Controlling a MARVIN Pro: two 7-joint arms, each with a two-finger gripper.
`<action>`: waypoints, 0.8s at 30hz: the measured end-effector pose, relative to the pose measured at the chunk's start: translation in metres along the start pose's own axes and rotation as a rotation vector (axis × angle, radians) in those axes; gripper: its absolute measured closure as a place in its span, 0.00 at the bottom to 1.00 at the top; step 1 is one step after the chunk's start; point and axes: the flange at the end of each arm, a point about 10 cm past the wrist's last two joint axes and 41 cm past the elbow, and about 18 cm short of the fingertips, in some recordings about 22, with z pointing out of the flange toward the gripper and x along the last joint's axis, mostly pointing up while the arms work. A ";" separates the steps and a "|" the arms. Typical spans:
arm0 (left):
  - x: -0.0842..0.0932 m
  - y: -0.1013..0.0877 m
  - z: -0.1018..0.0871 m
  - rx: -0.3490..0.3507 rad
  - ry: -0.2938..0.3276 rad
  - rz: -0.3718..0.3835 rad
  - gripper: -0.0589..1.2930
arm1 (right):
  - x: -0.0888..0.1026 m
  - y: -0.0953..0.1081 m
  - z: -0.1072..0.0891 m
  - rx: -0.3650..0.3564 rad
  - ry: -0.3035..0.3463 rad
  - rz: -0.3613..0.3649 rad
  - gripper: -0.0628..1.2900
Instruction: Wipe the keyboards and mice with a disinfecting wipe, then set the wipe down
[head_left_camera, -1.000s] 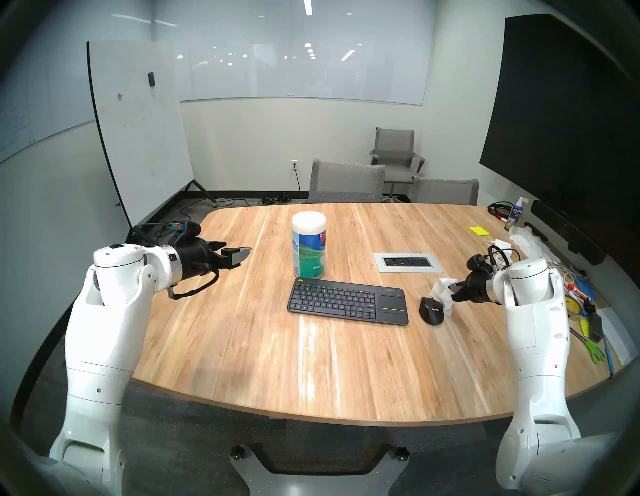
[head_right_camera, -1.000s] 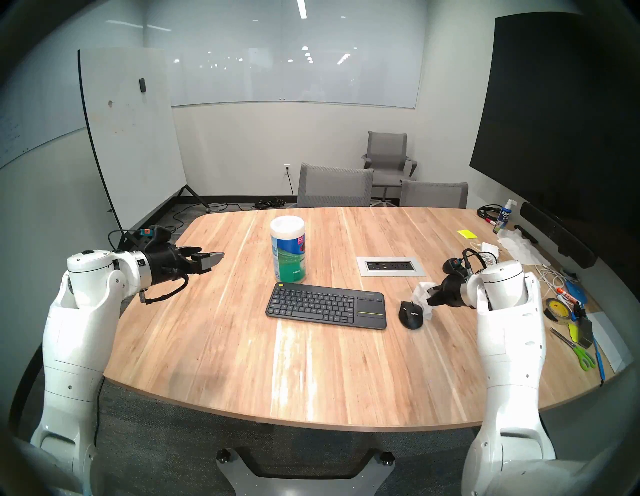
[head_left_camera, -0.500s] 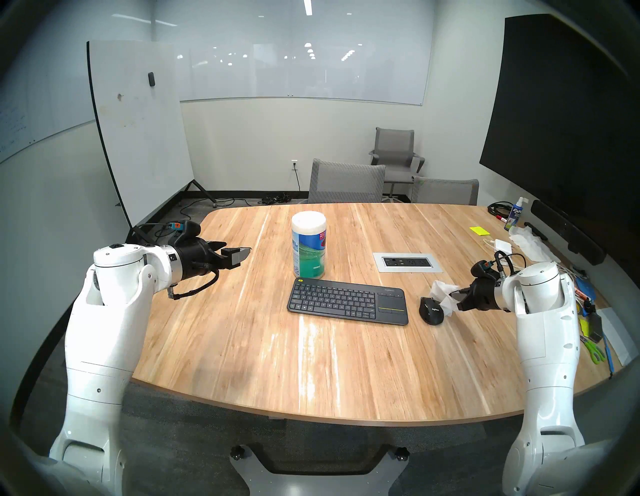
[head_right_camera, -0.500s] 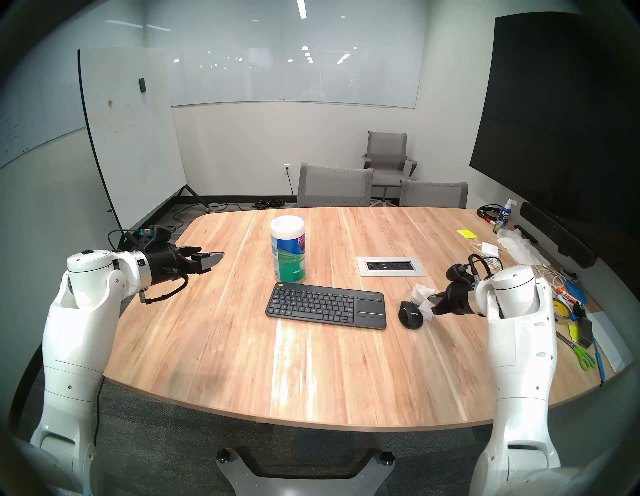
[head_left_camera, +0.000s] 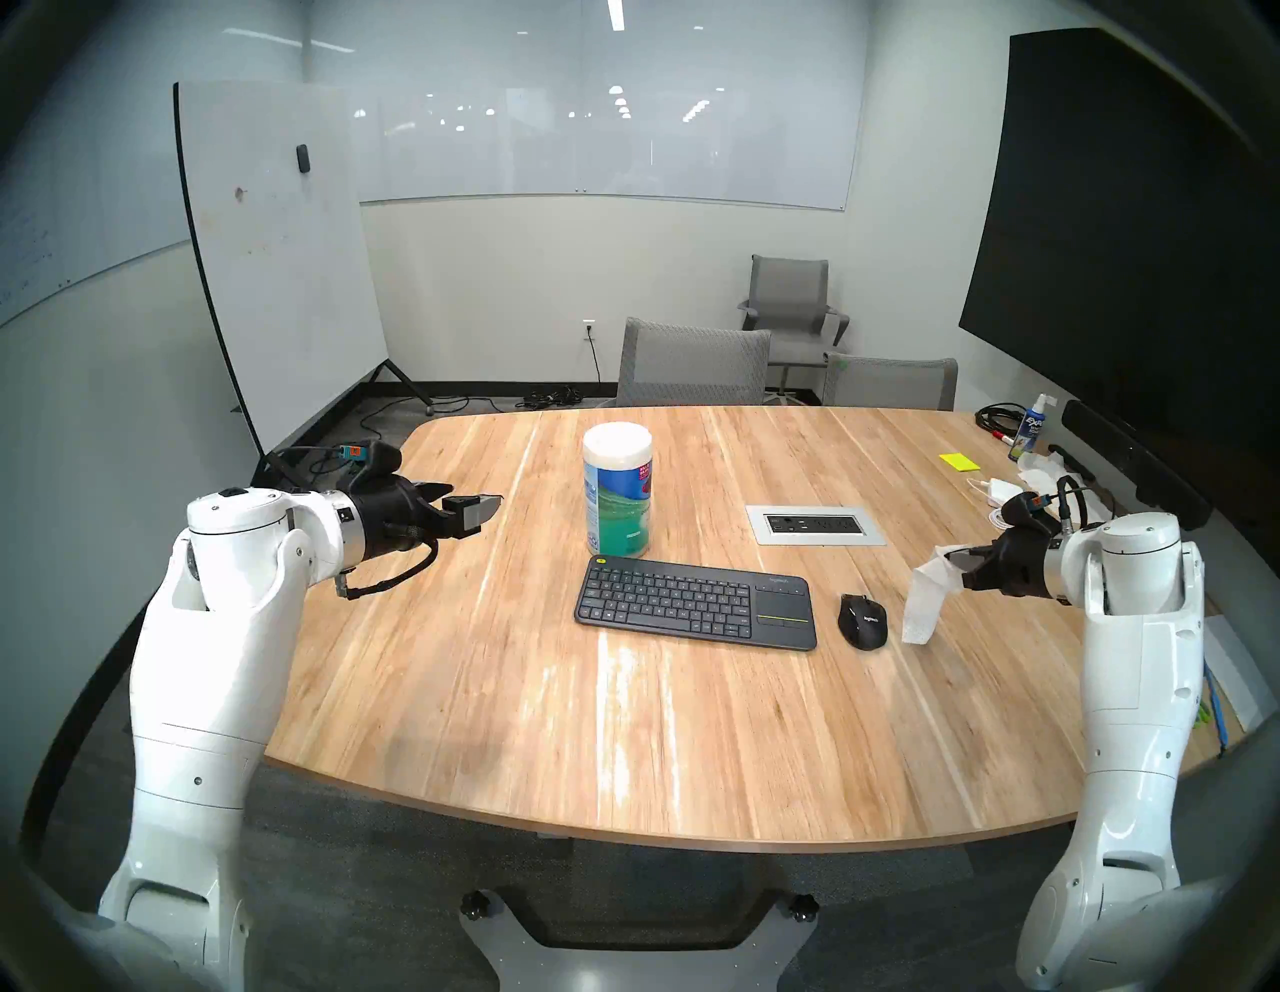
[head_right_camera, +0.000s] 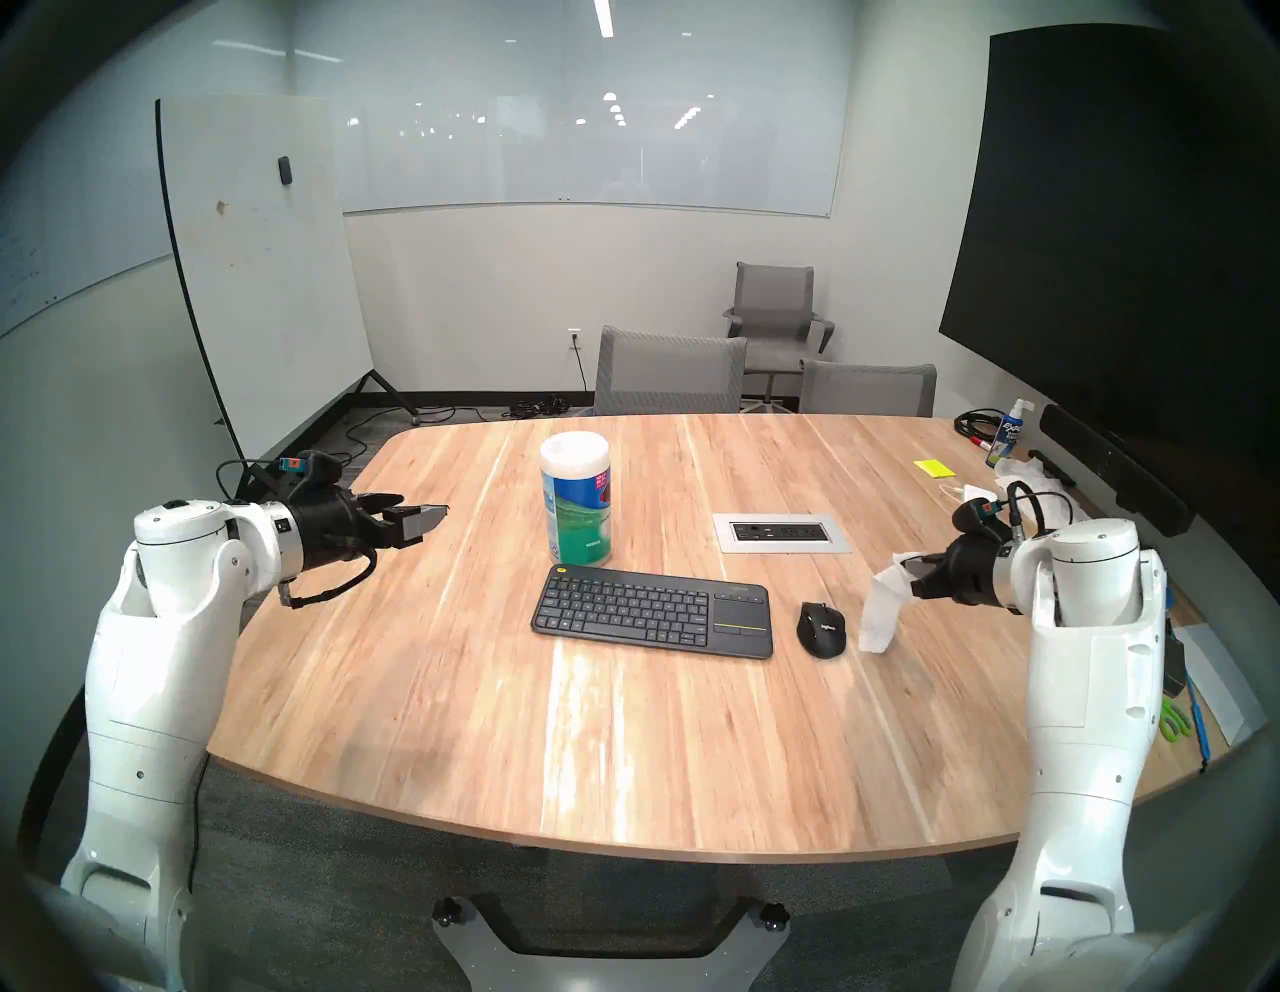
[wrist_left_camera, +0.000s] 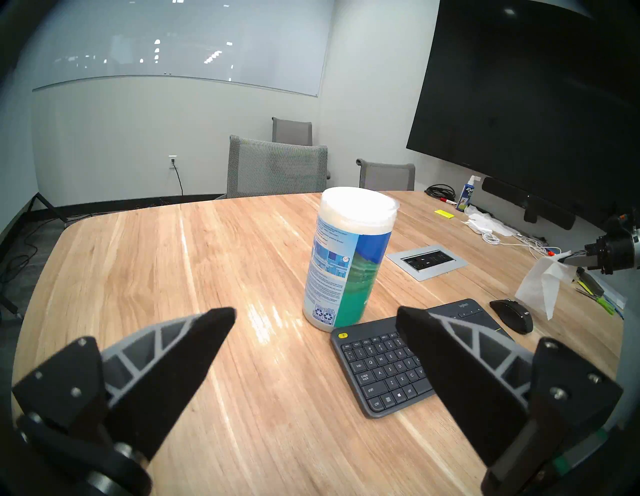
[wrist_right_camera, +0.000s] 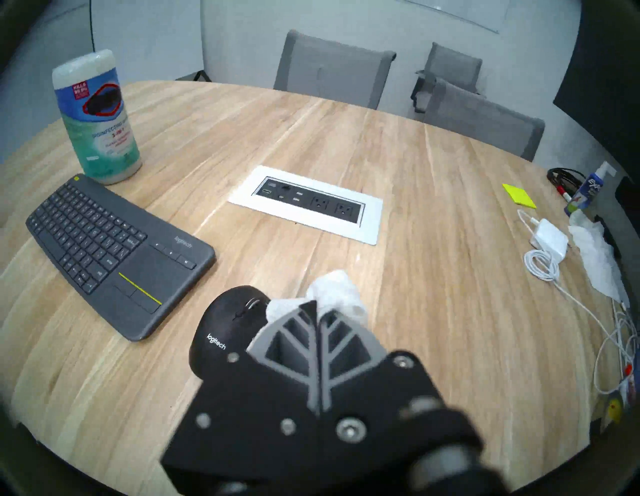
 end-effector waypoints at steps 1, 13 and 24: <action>0.000 0.000 0.000 0.000 0.000 0.000 0.02 | 0.001 0.002 -0.003 -0.005 0.009 0.012 0.97; 0.000 0.000 0.000 0.000 0.000 0.000 0.02 | 0.001 0.007 -0.031 0.039 0.093 0.108 0.97; 0.000 0.000 0.000 0.000 0.000 0.000 0.02 | -0.006 -0.008 -0.048 0.147 0.126 0.152 0.97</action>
